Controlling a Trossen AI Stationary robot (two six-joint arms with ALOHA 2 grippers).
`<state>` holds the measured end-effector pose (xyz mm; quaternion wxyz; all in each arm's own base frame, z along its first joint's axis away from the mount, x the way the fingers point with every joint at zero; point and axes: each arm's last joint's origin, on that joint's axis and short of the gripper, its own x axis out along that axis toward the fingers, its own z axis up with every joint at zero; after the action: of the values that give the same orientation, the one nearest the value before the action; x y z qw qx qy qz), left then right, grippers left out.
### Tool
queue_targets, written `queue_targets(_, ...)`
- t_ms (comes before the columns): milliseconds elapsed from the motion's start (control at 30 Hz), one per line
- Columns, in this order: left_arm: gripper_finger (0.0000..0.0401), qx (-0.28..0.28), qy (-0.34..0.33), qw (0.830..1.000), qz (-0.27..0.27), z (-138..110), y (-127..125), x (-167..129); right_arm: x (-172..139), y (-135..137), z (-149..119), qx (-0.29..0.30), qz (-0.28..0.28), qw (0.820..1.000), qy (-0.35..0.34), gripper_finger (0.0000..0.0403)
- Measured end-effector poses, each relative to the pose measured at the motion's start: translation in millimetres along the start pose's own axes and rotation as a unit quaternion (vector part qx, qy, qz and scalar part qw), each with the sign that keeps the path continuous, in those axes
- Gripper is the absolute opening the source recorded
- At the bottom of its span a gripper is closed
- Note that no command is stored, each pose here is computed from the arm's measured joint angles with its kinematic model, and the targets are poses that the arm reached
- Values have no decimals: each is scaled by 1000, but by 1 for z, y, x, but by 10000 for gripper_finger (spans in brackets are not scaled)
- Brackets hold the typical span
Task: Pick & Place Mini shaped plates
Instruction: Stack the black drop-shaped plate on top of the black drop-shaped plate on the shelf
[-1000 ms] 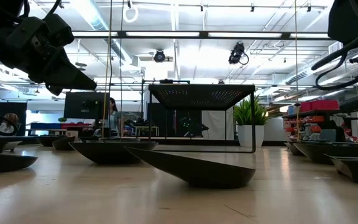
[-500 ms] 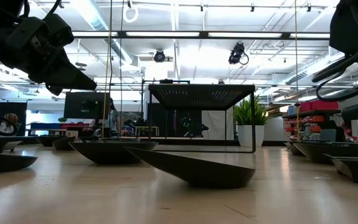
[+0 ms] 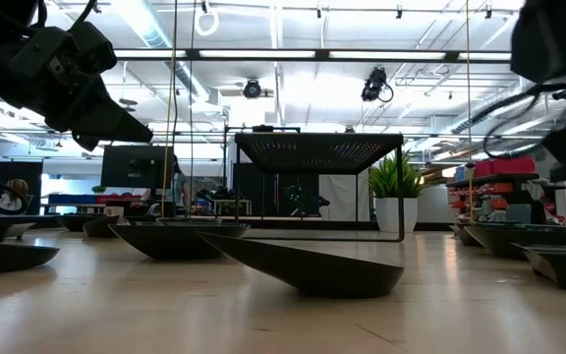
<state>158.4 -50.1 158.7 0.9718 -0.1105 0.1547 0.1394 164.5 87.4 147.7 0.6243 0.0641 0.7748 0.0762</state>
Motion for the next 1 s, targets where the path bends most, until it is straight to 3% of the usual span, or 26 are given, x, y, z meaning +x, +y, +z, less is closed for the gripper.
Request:
queue_targets(233,16,0,-1,1000,1,0,0,0,-31,-12,-10,121,51,988,-77,3)
queue_targets(400,16,0,-2,1000,3,0,0,0,-72,-16,-15,182,92,963,-174,2)
queue_targets(533,16,0,-2,1000,5,0,0,0,-121,-16,-6,213,101,918,-319,1)
queue_targets(700,16,0,-2,1000,5,0,0,0,-188,-24,10,245,87,821,-509,1)
queue_targets(833,16,0,-2,1000,5,0,0,0,-223,-53,18,314,49,757,-571,1)
queue_targets(900,16,0,-2,1000,5,0,0,0,-234,-72,25,341,28,740,-579,1)
queue_targets(1000,16,1,-2,1000,5,0,0,0,-243,-107,38,359,0,744,-564,1)
